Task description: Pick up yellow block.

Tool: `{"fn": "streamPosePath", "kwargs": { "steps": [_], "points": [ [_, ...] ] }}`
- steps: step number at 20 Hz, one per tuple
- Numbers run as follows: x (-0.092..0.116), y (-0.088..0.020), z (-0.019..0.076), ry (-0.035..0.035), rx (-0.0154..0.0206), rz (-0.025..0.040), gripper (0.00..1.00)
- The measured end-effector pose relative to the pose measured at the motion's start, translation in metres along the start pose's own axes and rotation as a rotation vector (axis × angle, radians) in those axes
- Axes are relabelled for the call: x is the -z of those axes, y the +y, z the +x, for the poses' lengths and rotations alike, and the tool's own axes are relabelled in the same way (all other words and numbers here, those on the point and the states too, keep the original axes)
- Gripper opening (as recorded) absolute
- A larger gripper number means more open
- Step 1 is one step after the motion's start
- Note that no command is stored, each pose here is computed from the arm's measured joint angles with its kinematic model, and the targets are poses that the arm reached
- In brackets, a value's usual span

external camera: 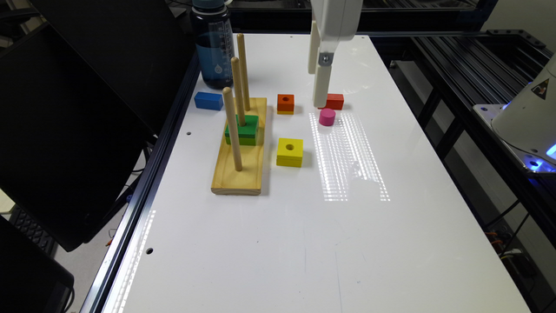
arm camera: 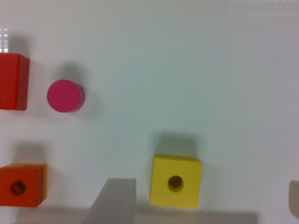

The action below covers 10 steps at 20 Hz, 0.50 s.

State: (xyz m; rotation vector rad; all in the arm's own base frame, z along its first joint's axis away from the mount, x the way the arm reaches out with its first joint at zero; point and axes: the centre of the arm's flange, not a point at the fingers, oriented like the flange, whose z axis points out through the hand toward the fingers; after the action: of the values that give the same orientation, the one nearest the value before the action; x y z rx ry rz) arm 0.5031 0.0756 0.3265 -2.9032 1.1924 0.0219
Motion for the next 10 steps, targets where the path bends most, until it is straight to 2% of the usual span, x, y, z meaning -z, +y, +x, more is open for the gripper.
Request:
{"fn": "streamPosePath", "kwargs": {
  "steps": [3, 7, 10],
  "points": [
    [-0.013, -0.002, 0.0054, 0.0022, -0.0001, 0.0037, 1.0],
    [-0.013, -0.005, 0.0127, 0.0072, -0.0019, 0.008, 1.0],
    [-0.013, -0.006, 0.0143, 0.0073, -0.0026, 0.009, 1.0]
  ]
}}
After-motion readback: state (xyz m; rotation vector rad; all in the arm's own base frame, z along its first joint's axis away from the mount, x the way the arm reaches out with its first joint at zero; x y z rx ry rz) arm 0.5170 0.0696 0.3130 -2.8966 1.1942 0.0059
